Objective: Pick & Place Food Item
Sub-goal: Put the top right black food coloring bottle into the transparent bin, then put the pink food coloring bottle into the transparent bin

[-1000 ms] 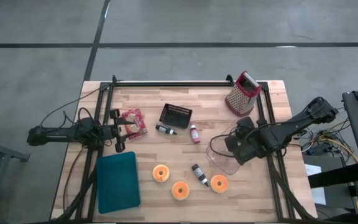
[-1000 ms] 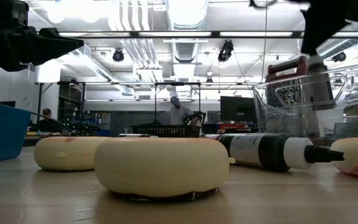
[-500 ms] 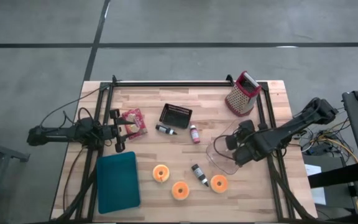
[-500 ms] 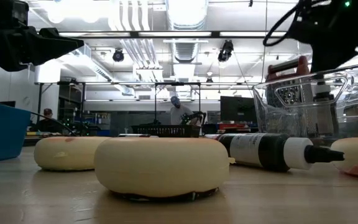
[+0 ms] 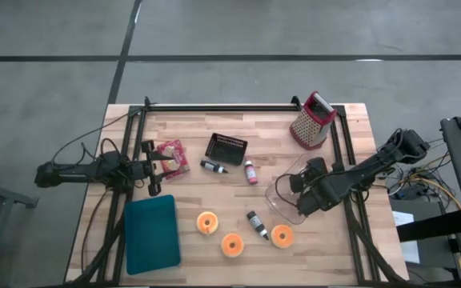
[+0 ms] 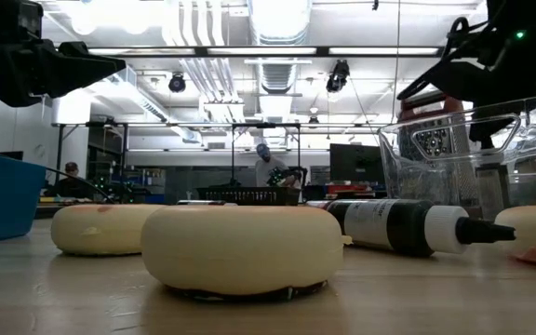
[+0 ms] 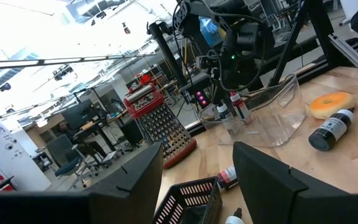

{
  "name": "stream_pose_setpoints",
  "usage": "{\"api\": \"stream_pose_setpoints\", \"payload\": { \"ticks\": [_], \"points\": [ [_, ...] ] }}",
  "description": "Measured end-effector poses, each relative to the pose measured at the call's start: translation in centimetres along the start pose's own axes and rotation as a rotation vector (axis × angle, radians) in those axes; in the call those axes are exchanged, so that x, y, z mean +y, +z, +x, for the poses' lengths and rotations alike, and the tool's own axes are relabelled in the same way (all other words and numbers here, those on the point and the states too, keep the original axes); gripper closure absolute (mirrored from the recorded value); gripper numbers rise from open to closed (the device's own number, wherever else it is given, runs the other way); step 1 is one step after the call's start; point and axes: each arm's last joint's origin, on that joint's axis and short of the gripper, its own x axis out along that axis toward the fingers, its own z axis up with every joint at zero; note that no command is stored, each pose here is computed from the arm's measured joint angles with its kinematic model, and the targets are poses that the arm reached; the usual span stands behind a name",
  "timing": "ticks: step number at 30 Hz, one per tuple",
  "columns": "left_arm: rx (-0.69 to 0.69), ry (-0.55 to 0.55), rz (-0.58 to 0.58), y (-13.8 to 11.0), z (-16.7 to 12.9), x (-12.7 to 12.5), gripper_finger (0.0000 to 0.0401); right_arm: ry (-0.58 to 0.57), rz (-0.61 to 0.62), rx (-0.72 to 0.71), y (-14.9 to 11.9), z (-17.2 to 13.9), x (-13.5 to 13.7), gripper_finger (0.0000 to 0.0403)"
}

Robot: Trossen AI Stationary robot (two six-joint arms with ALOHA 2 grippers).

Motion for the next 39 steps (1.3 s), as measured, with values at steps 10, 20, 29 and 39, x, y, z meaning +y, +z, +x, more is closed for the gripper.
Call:
{"api": "stream_pose_setpoints", "payload": {
  "ticks": [10, 20, 29, 39],
  "points": [
    [0.000, 0.000, 0.000, 0.0, 0.0, 0.0, 0.0201, -0.013, 0.031, -0.008, -0.2, 0.3, -0.2, 0.0345],
    [0.000, 0.000, 0.000, 0.0, 0.0, 0.0, 0.0201, -0.033, 0.021, 0.025, -0.3, 0.3, -0.4, 0.0276],
    [0.000, 0.000, 0.000, 0.0, 0.0, 0.0, 0.0201, -0.036, 0.005, 0.032, -0.3, 0.3, -0.4, 0.0257],
    [0.000, 0.000, 0.000, 0.0, 0.0, 0.0, 0.0201, -0.064, -0.056, 0.020, 2.3, -2.5, -0.2, 0.0257]
  ]
}}
